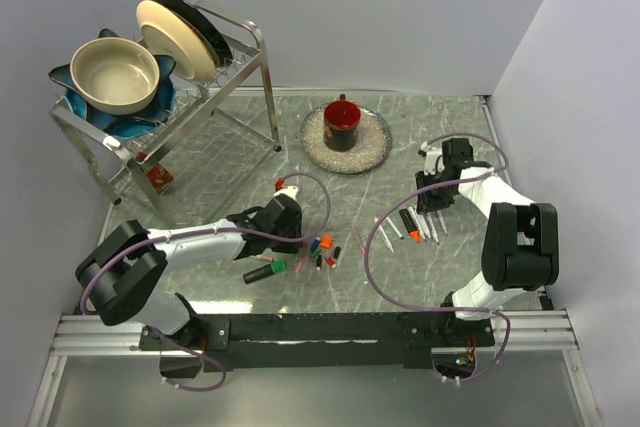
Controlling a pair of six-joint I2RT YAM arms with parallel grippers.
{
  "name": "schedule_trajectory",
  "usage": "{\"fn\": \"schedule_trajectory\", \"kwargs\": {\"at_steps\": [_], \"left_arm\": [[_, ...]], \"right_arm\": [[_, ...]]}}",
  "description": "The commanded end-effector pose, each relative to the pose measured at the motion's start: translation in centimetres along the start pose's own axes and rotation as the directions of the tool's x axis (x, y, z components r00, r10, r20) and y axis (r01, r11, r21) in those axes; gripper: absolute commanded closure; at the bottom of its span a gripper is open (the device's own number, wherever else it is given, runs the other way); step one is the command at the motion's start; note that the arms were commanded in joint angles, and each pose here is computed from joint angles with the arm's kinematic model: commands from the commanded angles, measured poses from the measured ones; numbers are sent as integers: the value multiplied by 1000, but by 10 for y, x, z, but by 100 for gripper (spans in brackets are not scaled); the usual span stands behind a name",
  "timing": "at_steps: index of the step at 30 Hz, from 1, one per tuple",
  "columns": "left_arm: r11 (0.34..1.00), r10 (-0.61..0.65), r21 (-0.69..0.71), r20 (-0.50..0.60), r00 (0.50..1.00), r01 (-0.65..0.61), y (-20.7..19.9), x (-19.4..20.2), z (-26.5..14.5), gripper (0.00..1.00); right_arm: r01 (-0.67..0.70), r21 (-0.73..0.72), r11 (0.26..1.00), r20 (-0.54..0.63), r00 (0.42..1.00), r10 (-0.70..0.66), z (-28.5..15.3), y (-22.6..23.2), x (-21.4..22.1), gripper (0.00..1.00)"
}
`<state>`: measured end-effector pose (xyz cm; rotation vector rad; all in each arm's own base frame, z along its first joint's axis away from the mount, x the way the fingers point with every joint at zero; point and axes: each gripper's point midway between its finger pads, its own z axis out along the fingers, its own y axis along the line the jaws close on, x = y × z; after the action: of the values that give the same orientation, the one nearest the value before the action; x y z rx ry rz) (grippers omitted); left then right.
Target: Open the pen caps
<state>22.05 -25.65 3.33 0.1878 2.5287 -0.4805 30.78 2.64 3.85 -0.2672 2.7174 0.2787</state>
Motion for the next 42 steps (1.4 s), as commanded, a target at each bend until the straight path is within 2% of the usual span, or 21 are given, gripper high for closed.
{"fn": "schedule_trajectory", "kwargs": {"at_steps": [1,7,10,11,12,16,19,20,21,22,25,26,29,33,36,37,42], "left_arm": [[999,-28,24,19,999,27,-4,-4,-1,66],[997,-64,47,116,991,59,-5,-23,-23,61],[994,-106,48,191,976,98,2,-32,-40,50],[989,-146,52,215,966,138,4,-34,-44,42],[986,-167,47,240,956,160,9,-36,-48,38],[941,-336,56,301,893,335,32,-25,-63,13],[859,-499,52,300,813,509,47,-11,-67,10],[803,-581,61,296,758,592,49,-8,-68,10],[771,-617,44,300,727,636,55,-4,-68,10],[683,-692,-4,318,649,730,69,5,-70,16],[585,-734,-108,350,582,804,88,19,-75,25],[573,-728,-129,374,575,809,93,18,-76,27],[545,-708,-203,407,576,813,100,18,-77,29],[529,-663,-331,414,624,782,102,18,-71,32],[524,-615,-411,423,665,746,104,14,-68,40],[518,-604,-427,430,671,741,105,12,-68,45],[526,-576,-453,432,694,719,99,1,-60,51]], "right_arm": [[30,16,999,36,999,-31,-5,-2,-18,63],[48,22,999,98,994,-50,-20,1,-29,59],[75,0,997,154,985,-74,-34,10,-37,59],[92,-9,996,176,980,-89,-40,13,-40,58],[104,-16,994,190,977,-99,-44,16,-41,58],[133,-49,990,241,963,-118,-56,26,-46,58],[142,-58,988,266,956,-122,-62,30,-48,58],[146,-61,987,274,954,-124,-63,31,-50,58],[149,-64,987,276,953,-126,-64,32,-50,58],[150,-66,987,273,954,-126,-64,33,-49,58],[151,-71,986,275,953,-127,-64,33,-49,58],[152,-74,986,276,953,-127,-64,34,-49,58],[153,-76,985,278,952,-127,-64,34,-49,58],[153,-77,985,279,952,-126,-65,35,-49,58],[154,-82,985,279,952,-125,-64,35,-49,58],[154,-82,985,279,952,-125,-65,36,-49,58],[157,-86,984,286,950,-127,-66,37,-49,58]]}}
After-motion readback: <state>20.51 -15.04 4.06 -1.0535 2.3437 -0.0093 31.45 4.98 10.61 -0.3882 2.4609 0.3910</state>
